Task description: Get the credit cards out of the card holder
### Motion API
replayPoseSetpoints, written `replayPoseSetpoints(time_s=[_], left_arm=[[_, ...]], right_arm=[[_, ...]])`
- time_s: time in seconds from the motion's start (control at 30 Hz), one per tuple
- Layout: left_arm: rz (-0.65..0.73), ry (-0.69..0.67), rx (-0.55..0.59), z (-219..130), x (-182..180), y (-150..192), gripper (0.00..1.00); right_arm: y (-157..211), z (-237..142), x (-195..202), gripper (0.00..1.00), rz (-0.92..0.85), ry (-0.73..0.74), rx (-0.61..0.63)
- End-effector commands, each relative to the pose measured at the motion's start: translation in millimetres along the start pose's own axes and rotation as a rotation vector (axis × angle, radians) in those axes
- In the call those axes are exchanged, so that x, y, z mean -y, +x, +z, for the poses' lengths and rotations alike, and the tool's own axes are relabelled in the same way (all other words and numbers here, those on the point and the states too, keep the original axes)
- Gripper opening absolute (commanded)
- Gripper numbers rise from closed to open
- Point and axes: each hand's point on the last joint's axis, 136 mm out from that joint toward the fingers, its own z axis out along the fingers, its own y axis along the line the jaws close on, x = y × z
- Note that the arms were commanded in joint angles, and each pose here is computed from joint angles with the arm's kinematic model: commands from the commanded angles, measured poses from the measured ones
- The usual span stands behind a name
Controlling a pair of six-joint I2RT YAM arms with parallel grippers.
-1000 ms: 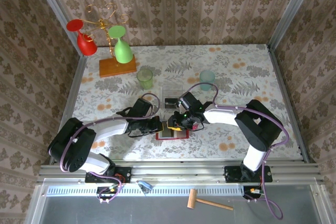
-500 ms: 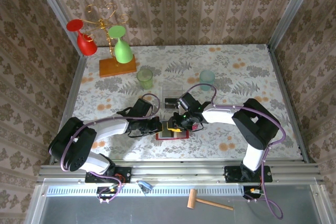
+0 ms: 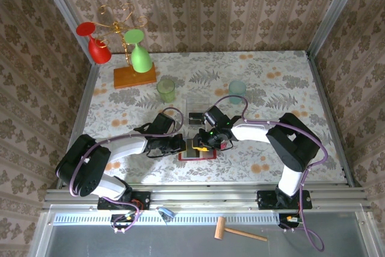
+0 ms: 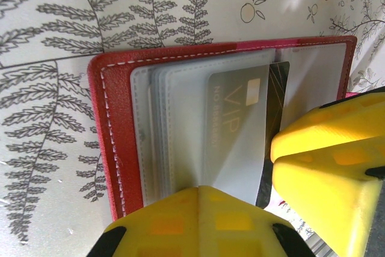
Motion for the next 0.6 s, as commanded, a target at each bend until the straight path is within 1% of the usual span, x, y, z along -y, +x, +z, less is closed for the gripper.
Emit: replayPoseSetpoints(time_s=[0.0, 0.37, 0.57], left_arm=[[0.022, -0.004, 0.003, -0.8, 4.2, -3.4, 0.0], [0.042, 0.034, 0.009, -1.7, 20.3, -11.5, 0.0], [0.036, 0.013, -0.013, 6.2, 12.9, -7.7, 0.0]], right_arm=[[-4.5, -11.7, -11.6, 0.28, -0.036, -0.006, 0.036], [-5.1, -19.6, -3.4, 0.28, -0.018, -0.005, 0.057], [-3.7, -16.9, 2.9, 0.28, 0.003, -0.011, 0.049]])
